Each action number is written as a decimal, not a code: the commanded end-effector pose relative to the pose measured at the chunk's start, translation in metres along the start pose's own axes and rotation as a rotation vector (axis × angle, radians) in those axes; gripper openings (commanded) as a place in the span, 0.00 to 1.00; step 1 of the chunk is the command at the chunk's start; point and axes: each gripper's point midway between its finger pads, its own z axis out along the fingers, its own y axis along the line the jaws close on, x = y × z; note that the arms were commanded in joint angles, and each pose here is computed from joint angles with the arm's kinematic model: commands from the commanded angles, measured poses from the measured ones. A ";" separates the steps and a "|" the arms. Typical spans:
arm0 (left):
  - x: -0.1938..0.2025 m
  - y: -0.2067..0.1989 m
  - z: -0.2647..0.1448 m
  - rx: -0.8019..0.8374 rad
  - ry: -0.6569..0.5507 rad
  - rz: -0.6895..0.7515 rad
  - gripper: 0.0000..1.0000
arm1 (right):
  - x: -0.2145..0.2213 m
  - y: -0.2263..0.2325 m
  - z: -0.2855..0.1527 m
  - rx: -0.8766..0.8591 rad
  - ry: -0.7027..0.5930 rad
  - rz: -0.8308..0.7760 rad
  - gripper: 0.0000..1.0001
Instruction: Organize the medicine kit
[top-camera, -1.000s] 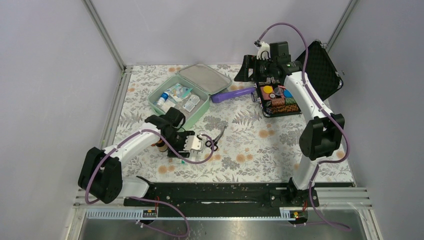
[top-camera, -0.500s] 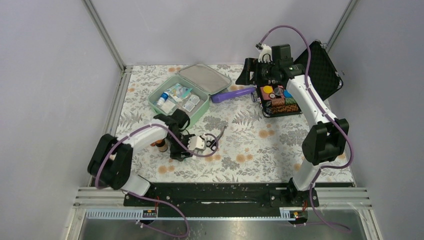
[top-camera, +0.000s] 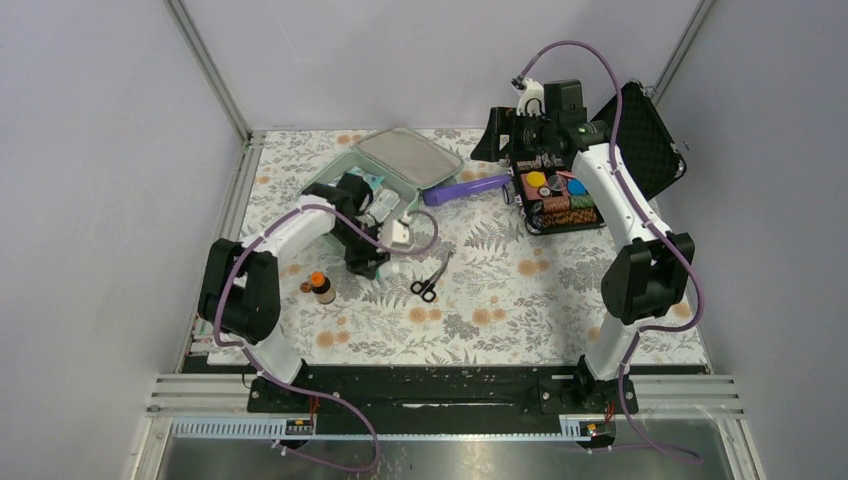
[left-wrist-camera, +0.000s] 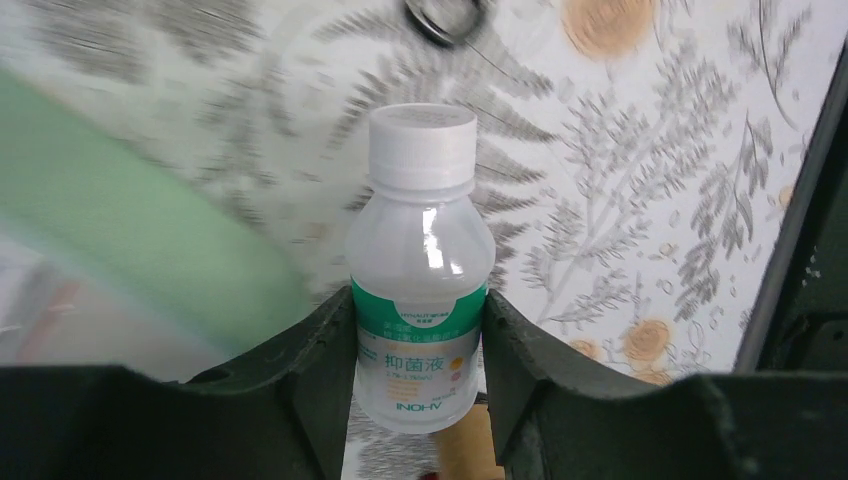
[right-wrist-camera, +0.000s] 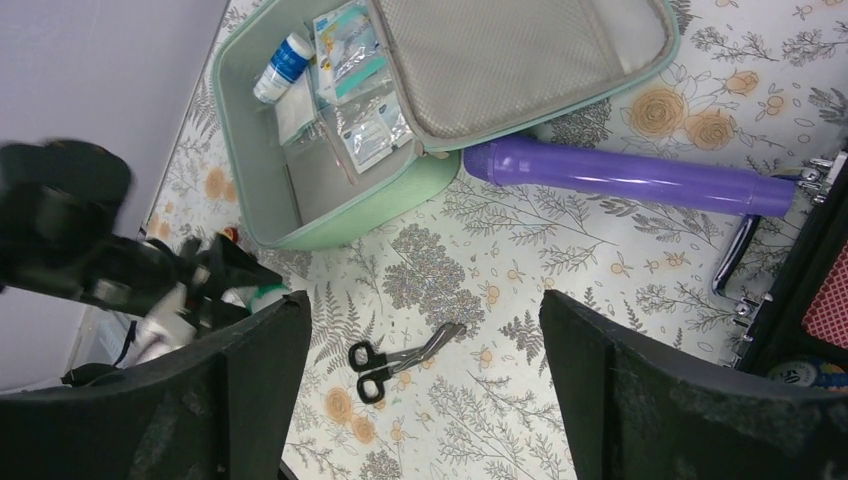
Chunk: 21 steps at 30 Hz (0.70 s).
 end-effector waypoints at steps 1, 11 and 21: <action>-0.065 0.034 -0.048 -0.059 -0.265 0.012 0.32 | -0.020 -0.006 -0.006 0.016 -0.048 -0.047 0.91; -0.079 0.159 -0.106 -0.362 -0.362 -0.393 0.25 | -0.033 -0.020 0.002 0.047 -0.065 -0.059 0.91; -0.052 0.194 -0.070 -0.434 -0.335 -0.848 0.24 | -0.019 -0.026 -0.005 0.087 -0.038 -0.074 0.91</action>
